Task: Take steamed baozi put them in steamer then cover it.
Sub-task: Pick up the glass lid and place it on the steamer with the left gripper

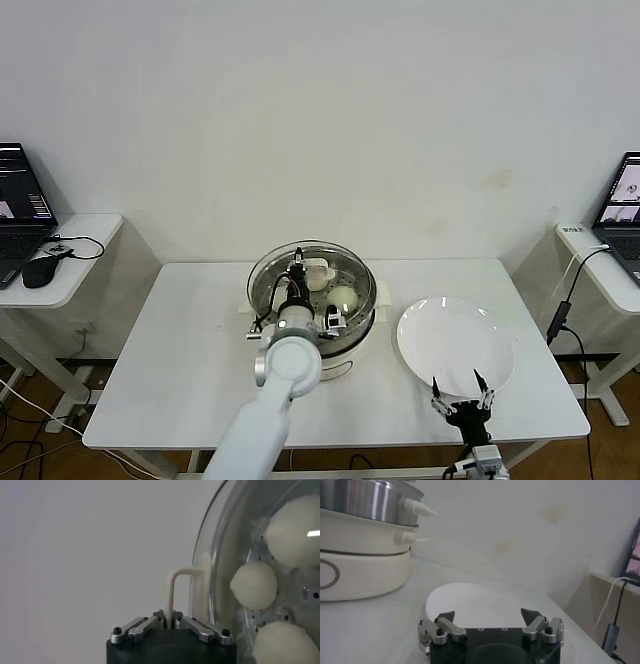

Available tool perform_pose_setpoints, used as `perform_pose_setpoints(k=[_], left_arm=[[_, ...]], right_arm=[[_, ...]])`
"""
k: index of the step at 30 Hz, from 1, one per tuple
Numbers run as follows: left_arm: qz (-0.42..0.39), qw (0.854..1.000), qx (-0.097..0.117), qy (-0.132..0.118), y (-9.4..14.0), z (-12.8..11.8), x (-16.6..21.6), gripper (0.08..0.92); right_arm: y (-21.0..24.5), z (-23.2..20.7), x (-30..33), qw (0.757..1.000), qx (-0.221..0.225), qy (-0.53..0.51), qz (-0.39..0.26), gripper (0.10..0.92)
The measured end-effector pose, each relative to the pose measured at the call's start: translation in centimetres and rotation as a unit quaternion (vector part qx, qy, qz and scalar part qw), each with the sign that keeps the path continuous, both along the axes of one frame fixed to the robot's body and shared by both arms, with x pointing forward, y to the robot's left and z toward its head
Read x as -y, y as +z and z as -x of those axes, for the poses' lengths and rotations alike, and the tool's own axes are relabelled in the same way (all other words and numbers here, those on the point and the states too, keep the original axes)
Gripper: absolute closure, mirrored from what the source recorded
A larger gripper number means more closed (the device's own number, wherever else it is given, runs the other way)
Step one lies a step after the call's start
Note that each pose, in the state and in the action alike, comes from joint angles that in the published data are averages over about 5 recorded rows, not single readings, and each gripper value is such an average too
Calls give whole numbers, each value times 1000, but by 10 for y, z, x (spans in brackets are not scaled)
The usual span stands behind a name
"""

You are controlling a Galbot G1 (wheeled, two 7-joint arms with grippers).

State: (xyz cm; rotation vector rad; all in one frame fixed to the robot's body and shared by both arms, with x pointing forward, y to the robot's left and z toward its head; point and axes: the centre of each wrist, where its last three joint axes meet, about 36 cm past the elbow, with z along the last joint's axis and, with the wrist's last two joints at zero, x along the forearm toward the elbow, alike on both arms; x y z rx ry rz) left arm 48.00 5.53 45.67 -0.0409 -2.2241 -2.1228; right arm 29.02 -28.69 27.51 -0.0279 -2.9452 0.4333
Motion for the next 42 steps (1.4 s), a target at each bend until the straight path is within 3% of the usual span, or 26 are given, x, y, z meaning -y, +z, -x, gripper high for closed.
perform_pose_setpoints(k=[42], left_arm=[[-8,1000,-9,-2,-23,0,10,839]], right_arm=[[-2,5,-3,1000,-5,10,1,200]])
